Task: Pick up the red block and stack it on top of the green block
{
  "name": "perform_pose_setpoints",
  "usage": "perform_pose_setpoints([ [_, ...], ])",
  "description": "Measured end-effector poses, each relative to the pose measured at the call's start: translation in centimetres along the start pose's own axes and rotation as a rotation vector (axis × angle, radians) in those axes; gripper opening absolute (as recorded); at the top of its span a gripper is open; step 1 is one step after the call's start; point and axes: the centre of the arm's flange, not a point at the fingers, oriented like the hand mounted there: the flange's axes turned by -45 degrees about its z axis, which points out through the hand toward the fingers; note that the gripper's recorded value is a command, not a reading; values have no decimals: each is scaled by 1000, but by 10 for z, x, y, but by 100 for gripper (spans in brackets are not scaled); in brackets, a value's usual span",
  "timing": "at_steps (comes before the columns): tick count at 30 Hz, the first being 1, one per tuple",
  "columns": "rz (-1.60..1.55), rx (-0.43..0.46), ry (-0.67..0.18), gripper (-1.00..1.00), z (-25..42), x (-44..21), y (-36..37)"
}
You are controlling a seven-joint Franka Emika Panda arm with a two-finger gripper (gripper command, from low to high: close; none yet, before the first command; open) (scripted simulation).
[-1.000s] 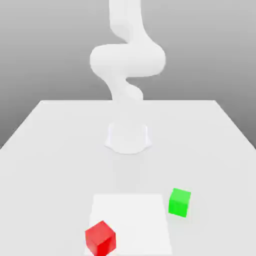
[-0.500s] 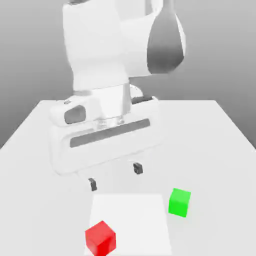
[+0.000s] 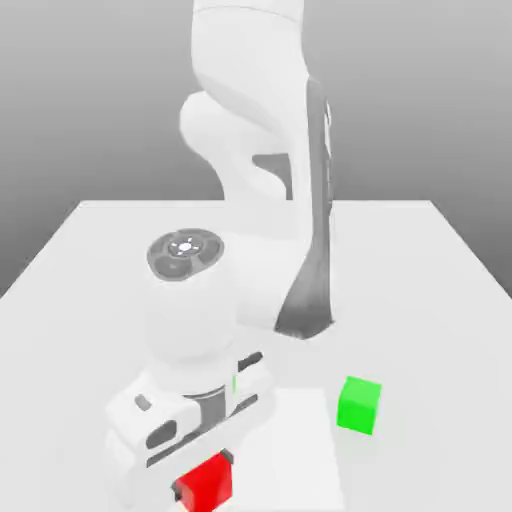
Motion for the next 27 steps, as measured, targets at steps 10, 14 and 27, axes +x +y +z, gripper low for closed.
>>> perform_pose_setpoints([
  [10, -29, 21, 2, -100, -63, 13, -36],
  [14, -111, 43, 1, -100, -75, 36, -117],
  [27, -252, 68, -3, -100, -72, 34, -253],
])
